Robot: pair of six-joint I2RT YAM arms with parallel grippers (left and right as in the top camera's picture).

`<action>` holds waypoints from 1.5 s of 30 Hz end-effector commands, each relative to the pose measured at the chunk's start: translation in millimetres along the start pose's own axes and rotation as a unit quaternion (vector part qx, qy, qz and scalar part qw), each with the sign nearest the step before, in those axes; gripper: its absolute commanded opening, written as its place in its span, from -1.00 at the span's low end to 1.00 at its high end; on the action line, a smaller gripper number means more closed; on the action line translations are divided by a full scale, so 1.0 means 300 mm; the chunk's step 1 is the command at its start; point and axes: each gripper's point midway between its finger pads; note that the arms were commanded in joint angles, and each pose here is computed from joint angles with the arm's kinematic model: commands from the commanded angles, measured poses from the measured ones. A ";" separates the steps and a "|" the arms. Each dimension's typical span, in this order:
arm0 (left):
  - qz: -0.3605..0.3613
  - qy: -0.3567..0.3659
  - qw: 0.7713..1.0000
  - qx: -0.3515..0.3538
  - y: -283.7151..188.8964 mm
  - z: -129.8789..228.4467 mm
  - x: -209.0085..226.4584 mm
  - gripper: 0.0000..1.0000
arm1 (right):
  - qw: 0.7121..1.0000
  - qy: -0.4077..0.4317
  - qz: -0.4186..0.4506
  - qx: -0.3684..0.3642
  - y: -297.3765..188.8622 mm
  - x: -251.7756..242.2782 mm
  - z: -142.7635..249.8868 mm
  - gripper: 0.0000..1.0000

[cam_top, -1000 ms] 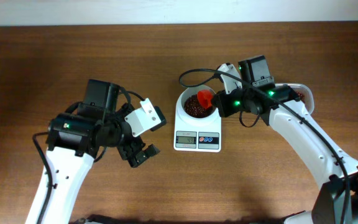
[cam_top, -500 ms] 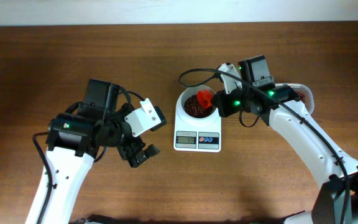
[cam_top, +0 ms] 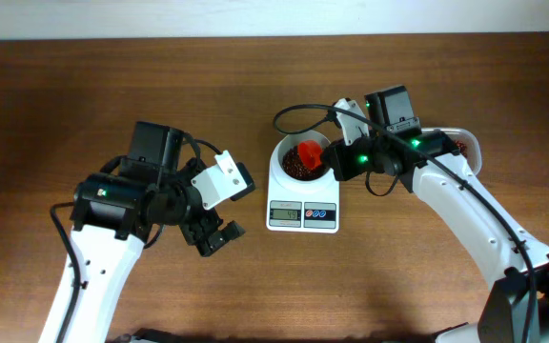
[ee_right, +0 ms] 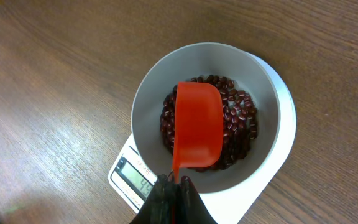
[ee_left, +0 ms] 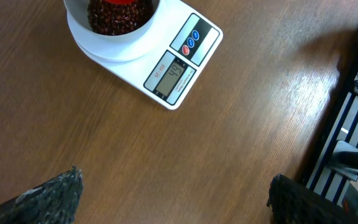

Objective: Scoop and weigh 50g on scale
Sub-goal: 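Tip the scoop to pour beans into the white bowl, then move the empty scoop right past the tub and lower it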

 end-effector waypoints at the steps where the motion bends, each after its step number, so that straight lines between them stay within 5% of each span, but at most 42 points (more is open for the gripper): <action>1: -0.003 0.010 1.000 -0.009 -0.013 -0.015 0.004 0.98 | 1.000 -0.004 -0.001 -0.014 -0.022 0.017 -0.029 -0.92; 7: -0.003 0.010 1.000 -0.009 -0.013 -0.015 0.004 0.98 | 1.000 -0.003 0.018 -0.019 -0.023 -0.005 -0.034 -0.92; 13: -0.003 0.010 1.000 -0.009 -0.013 -0.015 0.004 0.98 | 0.998 -0.008 -0.056 -0.030 -0.040 0.075 -0.060 -0.92; 17: -0.003 0.010 1.000 -0.009 -0.013 -0.015 0.004 0.98 | 0.994 0.020 -0.030 -0.104 -0.242 -0.017 -0.141 -0.92; 23: -0.003 0.010 1.000 -0.009 -0.013 -0.015 0.004 0.98 | 0.977 0.133 0.105 -0.129 -0.564 -0.417 -0.009 -0.89; 26: -0.003 0.010 1.000 -0.009 -0.013 -0.015 0.004 0.98 | 0.939 0.146 0.295 -0.098 -0.661 -0.682 0.077 -0.92; 32: -0.003 0.010 1.000 -0.009 -0.013 -0.015 0.004 0.98 | 0.898 0.101 0.414 -0.105 -0.688 -0.742 0.012 -0.92; 35: -0.003 0.010 1.000 -0.009 -0.013 -0.015 0.004 0.98 | 0.900 0.104 0.407 -0.119 -0.676 -0.723 -0.011 -0.92; 37: -0.003 0.010 1.000 -0.009 -0.013 -0.015 0.004 0.98 | 0.955 0.132 0.192 -0.182 -0.613 -0.472 -0.084 -0.92; 39: -0.003 0.010 1.000 -0.009 -0.013 -0.015 0.004 0.98 | 0.964 0.158 0.106 -0.184 -0.613 -0.353 -0.074 -0.92; 45: -0.003 0.010 1.000 -0.009 -0.013 -0.015 0.004 0.98 | 0.970 0.218 0.043 -0.096 -0.399 -0.376 0.140 -0.92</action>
Point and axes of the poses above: each gripper's point midway between its finger pads, its own y axis out along the fingers, its own x axis along the line the jaws close on, z = x × y, and after that the axes turned 14 degrees about y, right-handed
